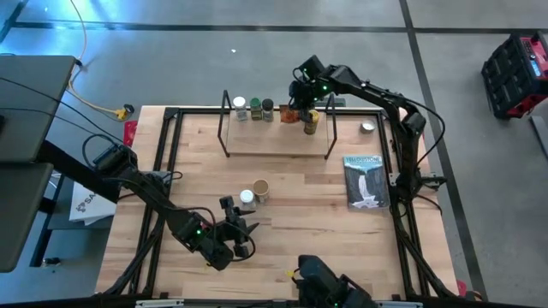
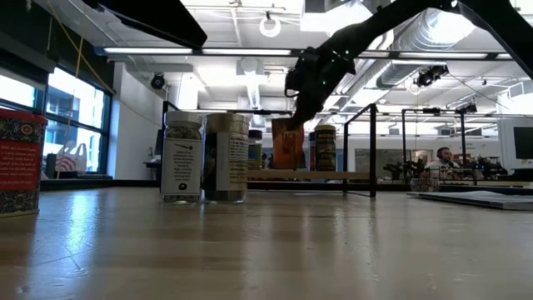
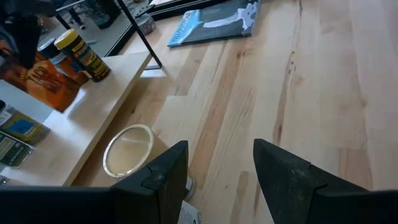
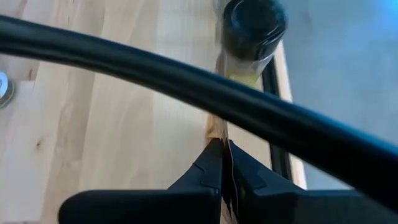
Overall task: Shelf spices
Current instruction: Put the orange seasoning pack on the shelf
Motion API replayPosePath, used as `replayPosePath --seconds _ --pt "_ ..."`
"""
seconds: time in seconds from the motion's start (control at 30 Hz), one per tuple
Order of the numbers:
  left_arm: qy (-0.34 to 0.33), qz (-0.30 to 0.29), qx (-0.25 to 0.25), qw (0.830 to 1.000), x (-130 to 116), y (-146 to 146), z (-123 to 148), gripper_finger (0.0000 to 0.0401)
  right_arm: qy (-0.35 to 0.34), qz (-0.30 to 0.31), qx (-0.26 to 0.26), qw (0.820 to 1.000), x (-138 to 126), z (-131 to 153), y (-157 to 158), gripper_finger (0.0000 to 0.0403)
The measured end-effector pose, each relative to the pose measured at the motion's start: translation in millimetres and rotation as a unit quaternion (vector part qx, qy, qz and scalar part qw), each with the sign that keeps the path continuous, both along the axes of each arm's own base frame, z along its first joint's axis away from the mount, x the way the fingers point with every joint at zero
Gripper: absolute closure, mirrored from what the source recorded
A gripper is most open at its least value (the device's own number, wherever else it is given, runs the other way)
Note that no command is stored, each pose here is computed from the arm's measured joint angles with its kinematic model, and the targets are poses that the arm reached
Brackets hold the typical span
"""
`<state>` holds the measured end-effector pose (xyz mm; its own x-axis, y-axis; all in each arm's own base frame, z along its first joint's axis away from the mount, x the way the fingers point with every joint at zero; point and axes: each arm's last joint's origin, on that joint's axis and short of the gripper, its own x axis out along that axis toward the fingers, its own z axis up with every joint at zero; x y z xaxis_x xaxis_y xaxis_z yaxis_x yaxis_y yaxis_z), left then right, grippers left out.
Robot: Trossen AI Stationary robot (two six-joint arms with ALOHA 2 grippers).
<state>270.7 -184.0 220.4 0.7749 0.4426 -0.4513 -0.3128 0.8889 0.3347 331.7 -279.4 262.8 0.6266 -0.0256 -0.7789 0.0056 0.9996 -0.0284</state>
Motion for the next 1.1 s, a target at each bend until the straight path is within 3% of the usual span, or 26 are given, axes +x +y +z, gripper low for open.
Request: replayPosePath --seconds 0.67,1.1 --pt "-0.003 0.001 -0.001 1.0 0.9 0.3 0.5 0.0222 -0.031 -0.011 -0.03 0.999 4.9 0.1 -9.5 0.0403" --pt "-0.004 0.0 -0.001 1.0 1.2 0.1 0.6 0.0222 -0.019 -0.038 0.001 0.999 2.7 -18.5 -22.3 0.0403"
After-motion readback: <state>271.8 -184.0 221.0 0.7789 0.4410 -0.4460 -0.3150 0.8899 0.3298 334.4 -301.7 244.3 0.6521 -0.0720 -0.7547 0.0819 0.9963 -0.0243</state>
